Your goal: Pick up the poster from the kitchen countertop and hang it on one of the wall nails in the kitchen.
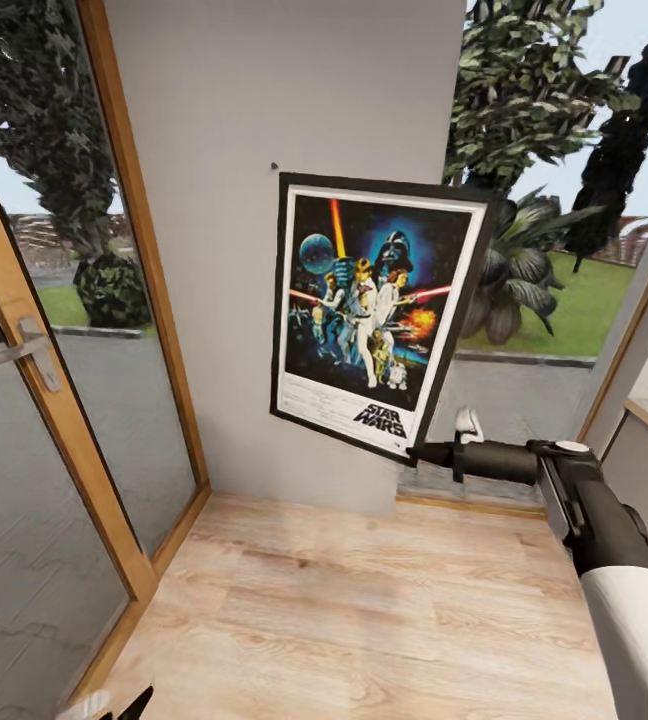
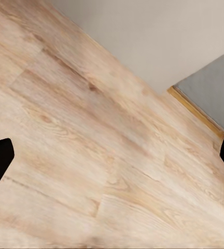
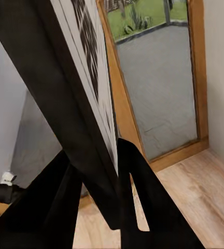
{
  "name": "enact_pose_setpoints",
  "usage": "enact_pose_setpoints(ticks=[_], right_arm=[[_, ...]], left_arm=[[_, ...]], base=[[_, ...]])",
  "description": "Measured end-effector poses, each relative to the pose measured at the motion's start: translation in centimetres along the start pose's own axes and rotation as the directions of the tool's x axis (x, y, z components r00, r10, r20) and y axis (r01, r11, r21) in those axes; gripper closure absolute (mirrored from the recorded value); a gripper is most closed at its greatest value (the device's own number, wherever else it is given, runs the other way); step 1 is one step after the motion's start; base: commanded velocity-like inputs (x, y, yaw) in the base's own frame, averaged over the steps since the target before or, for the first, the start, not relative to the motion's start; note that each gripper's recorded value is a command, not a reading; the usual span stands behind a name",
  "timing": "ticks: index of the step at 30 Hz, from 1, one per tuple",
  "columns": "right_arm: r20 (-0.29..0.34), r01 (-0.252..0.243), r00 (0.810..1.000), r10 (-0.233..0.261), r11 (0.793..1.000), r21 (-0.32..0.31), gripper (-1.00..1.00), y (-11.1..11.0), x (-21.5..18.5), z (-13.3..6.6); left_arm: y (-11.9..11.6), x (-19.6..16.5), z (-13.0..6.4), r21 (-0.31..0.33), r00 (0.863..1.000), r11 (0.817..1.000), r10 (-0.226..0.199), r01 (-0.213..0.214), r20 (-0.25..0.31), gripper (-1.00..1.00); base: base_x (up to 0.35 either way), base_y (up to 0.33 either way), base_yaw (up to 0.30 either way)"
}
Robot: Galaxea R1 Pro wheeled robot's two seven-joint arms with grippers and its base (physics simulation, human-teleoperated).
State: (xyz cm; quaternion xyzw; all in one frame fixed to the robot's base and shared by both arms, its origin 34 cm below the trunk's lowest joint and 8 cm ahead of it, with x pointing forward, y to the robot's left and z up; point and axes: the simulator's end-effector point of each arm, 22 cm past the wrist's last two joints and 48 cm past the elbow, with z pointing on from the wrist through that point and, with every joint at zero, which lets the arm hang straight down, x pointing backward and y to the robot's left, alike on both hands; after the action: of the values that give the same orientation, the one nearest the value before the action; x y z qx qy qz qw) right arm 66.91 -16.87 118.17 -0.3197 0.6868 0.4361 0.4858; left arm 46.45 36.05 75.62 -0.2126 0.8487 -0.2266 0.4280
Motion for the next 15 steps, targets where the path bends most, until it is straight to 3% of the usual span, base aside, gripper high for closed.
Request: enact_pose_setpoints(ticks=[6,12,15], right_arm=[[0.012,0.006,1.0,-0.006,1.0,-0.021,1.0,0.5,-3.6,1.7],[-0.065,0.064,0.996,-0.069,0.995,-0.074,1.0,2.4,-6.9,5.1],[-0.093,0.038,0.995,-0.045,0.996,-0.079,1.0,2.2,-8.0,5.8]], left_arm=[[0.7,1.0,-0.6,-0.012,1.0,1.0,-0.013,0.012,-0.019,-1.0],[0.9,1.2,-0.9,-0.018,1.0,1.0,-0.016,0.016,-0.024,-1.0],[1.0,1.2,-0.9,-0.018,1.0,1.0,-0.016,0.016,-0.025,-1.0]], base=[[0.0,0.0,0.0],[0.0,0.0,0.0],[0.0,0.0,0.0]])
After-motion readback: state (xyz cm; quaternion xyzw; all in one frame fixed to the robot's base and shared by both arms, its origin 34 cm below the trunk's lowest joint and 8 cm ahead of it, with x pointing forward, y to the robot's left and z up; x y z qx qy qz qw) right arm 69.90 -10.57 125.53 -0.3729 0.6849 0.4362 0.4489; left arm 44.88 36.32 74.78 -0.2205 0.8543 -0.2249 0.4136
